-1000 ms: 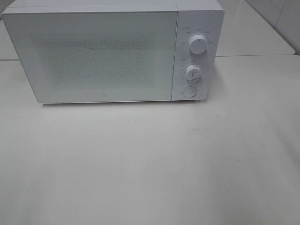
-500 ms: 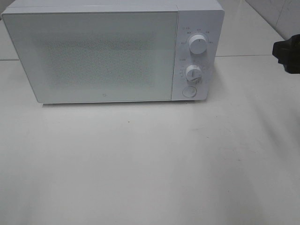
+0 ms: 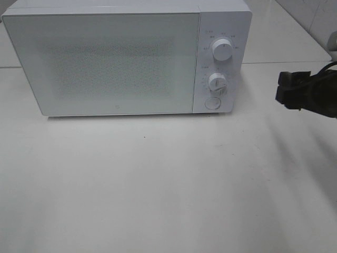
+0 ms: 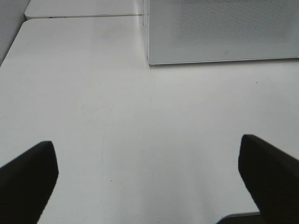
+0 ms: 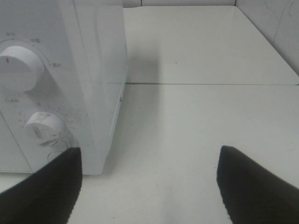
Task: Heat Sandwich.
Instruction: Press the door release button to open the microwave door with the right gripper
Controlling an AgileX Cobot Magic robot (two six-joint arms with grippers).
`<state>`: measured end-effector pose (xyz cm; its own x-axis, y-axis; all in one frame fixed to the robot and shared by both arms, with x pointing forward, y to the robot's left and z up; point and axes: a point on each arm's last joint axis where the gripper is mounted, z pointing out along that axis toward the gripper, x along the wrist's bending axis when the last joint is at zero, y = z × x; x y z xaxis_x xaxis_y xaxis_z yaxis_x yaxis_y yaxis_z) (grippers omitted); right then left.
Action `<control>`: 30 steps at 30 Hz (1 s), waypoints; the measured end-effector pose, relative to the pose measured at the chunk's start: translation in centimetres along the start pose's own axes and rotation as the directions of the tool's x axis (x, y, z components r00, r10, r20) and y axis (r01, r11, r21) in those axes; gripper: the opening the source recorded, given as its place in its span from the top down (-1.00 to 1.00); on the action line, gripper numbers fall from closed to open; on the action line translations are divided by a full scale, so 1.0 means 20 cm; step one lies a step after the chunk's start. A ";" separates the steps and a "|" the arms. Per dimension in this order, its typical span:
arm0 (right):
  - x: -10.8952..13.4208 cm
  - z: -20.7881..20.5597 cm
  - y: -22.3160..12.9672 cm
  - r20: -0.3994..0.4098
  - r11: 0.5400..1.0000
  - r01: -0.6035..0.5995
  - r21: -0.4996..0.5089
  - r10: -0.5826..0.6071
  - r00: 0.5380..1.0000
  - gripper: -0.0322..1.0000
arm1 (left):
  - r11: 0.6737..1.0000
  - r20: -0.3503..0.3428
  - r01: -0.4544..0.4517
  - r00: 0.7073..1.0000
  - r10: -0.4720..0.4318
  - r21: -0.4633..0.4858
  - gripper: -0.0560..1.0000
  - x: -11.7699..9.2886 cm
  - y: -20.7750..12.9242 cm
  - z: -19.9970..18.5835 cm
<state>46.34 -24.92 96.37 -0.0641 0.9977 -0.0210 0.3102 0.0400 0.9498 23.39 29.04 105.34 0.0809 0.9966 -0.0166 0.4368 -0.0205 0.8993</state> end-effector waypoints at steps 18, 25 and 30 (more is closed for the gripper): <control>0.41 0.07 -0.18 -0.043 1.000 0.004 0.019 -0.003 0.999 -0.55 | 1.000 0.000 0.000 1.000 0.000 0.000 -0.98 0.00 0.00 0.00; 0.56 0.09 -0.20 -0.067 0.999 0.038 0.035 -0.036 0.997 -0.55 | 1.000 0.000 0.000 1.000 0.000 0.000 -0.98 0.00 0.00 0.00; 0.57 0.09 -0.19 -0.066 0.999 0.038 0.034 -0.036 0.997 -0.55 | 1.000 0.000 0.000 1.000 0.000 0.000 -0.98 0.00 0.00 0.00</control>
<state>46.10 -13.51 91.87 -0.1378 0.9899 -0.0347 0.3394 0.0801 0.9372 23.39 29.04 105.34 0.0809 0.9966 -0.0166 0.4368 -0.0205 0.8993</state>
